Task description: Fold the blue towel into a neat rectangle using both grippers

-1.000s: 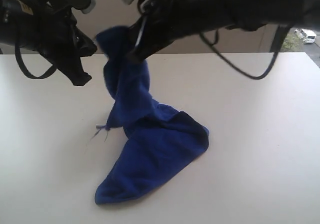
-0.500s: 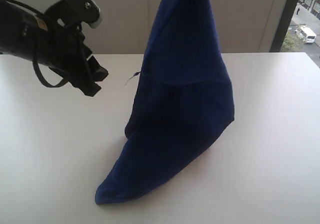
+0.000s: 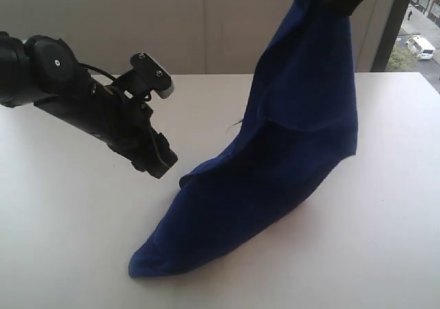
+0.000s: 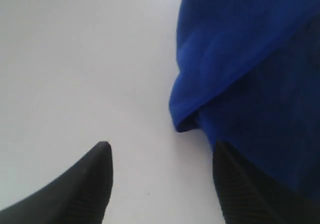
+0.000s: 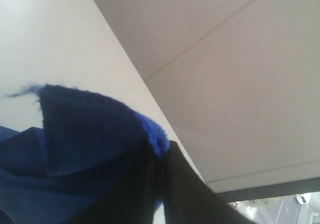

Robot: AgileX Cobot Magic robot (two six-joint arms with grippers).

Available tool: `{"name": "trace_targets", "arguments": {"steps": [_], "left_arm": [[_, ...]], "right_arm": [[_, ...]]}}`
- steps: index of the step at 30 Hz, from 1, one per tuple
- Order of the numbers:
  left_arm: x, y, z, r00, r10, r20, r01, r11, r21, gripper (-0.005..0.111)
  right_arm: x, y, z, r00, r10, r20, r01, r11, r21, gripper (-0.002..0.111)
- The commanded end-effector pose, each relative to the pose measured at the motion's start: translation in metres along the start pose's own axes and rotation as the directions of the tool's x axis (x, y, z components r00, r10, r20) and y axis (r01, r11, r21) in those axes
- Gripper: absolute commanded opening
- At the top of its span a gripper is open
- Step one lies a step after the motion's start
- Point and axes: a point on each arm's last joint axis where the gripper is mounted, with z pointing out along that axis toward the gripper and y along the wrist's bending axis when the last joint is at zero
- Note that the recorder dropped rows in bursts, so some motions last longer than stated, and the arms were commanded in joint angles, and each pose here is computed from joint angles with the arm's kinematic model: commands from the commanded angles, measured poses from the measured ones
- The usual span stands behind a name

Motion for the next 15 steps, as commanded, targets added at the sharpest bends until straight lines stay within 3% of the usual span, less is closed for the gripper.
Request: {"name": "trace_targets", "arguments": {"steps": [1,8,15], "left_arm": [[-0.006,-0.012,0.009,0.990,0.100,0.101,-0.113,0.984,0.135,0.063],[-0.016,-0.017,0.027,0.914,0.251,0.318,-0.307,0.941,0.139,0.063],[-0.007,-0.017,0.050,0.900,0.291,0.326,-0.353,0.923,0.151,0.063]], "right_arm": [[0.000,-0.003,0.000,1.000,-0.004,0.004,0.004,1.000,0.027,0.000],[0.001,-0.002,0.000,1.000,-0.003,-0.006,0.003,1.000,0.020,0.000],[0.001,-0.003,0.000,1.000,-0.009,-0.004,0.009,1.000,0.028,0.000]]}}
